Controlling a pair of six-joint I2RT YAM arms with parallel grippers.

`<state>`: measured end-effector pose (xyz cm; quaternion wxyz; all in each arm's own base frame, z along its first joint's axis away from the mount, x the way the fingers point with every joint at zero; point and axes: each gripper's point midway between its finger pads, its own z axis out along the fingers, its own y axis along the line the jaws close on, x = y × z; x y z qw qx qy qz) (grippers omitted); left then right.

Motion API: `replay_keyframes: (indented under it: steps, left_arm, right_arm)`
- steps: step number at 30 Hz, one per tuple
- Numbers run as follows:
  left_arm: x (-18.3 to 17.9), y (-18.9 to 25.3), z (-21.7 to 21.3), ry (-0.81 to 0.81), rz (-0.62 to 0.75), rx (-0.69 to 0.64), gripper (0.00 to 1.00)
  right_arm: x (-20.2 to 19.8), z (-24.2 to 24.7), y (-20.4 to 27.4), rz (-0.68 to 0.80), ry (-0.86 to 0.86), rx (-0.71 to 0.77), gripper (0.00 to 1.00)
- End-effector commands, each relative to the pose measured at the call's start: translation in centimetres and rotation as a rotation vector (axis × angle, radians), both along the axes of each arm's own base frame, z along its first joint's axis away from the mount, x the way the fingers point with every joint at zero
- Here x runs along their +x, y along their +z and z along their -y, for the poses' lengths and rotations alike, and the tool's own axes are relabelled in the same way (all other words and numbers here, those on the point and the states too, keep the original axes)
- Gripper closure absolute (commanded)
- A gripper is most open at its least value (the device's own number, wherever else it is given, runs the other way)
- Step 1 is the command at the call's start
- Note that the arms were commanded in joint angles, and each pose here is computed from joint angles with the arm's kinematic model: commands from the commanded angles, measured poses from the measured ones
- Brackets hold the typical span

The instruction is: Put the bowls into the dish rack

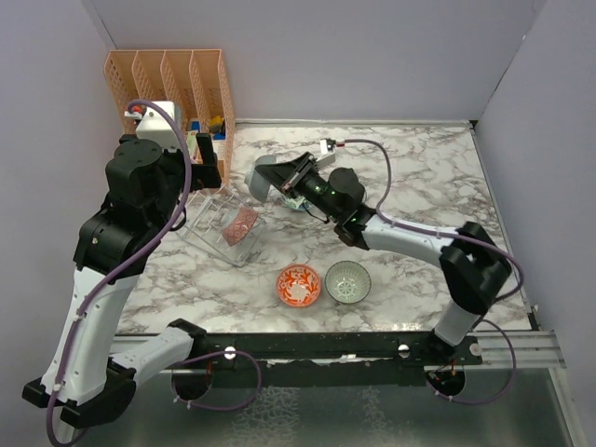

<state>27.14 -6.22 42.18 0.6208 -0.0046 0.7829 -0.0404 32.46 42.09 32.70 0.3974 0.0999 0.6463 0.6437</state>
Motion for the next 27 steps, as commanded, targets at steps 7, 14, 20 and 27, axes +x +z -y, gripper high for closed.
replay_keyframes:
  steps: [7, 14, 20, 27]
  left_arm:
    - [-1.4, 1.5, -0.4, -0.029, 0.016, 0.029, 0.01]
    - [-1.8, 1.7, -0.6, -0.034, 0.019, 0.041, 0.01]
    - [-2.0, 1.4, -0.6, -0.039, 0.012, 0.048, 0.01]
    - [-2.0, 1.1, -0.6, -0.047, 0.003, 0.067, 0.01]
  right_arm:
    - [-1.8, -4.7, 4.4, -0.106, 0.142, 0.565, 0.99]
    - [-2.6, -7.0, 2.7, -0.160, 0.192, 0.600, 0.99]
    - [-2.2, -7.7, 0.7, -0.194, 0.188, 0.582, 0.99]
    - [-2.1, -9.0, -0.7, -0.233, 0.221, 0.596, 0.99]
